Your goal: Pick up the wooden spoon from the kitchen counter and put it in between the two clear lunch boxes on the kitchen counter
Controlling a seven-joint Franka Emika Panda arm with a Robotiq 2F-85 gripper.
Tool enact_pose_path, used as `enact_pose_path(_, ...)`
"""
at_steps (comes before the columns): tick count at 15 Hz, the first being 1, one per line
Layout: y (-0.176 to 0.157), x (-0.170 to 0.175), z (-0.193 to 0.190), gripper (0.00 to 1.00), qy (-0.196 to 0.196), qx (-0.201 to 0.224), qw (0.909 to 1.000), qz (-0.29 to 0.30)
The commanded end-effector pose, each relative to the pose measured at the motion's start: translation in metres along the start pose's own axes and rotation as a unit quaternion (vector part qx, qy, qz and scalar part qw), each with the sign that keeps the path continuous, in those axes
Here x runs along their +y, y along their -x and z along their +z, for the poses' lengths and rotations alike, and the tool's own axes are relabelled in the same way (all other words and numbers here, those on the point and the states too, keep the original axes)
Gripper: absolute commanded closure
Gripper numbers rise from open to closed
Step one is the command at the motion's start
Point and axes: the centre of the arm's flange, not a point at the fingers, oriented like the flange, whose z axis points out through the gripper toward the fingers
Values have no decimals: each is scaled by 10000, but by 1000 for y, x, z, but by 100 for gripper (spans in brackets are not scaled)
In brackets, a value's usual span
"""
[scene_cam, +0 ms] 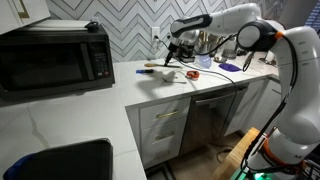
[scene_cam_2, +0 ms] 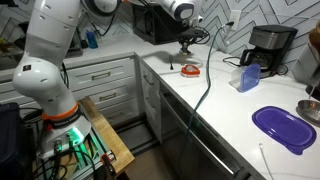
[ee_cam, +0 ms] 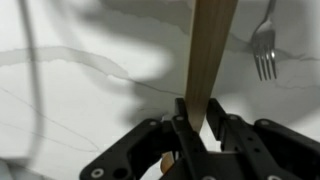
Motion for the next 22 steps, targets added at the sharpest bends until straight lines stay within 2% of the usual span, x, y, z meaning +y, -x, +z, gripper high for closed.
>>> enact_pose_path(1, 12, 2, -71, 93, 211, 66, 9963, 825)
enact_pose_path(3, 23, 16, -113, 93, 391, 241, 9903, 1314)
enact_pose_path(6, 46, 44, -170, 93, 726, 511, 9749, 2040)
enact_pose_path(10, 82, 82, -228, 93, 1277, 818, 9439, 2932)
enact_pose_path(16, 131, 124, -270, 93, 1877, 1087, 8893, 4027)
enact_pose_path(17, 139, 132, -274, 93, 2057, 1126, 8766, 4202)
enact_pose_path(18, 147, 139, -279, 93, 2182, 1158, 8678, 4312)
enact_pose_path(20, 163, 152, -285, 93, 2562, 1160, 8557, 4345)
enact_pose_path(22, 178, 165, -287, 93, 2857, 1085, 8477, 4335)
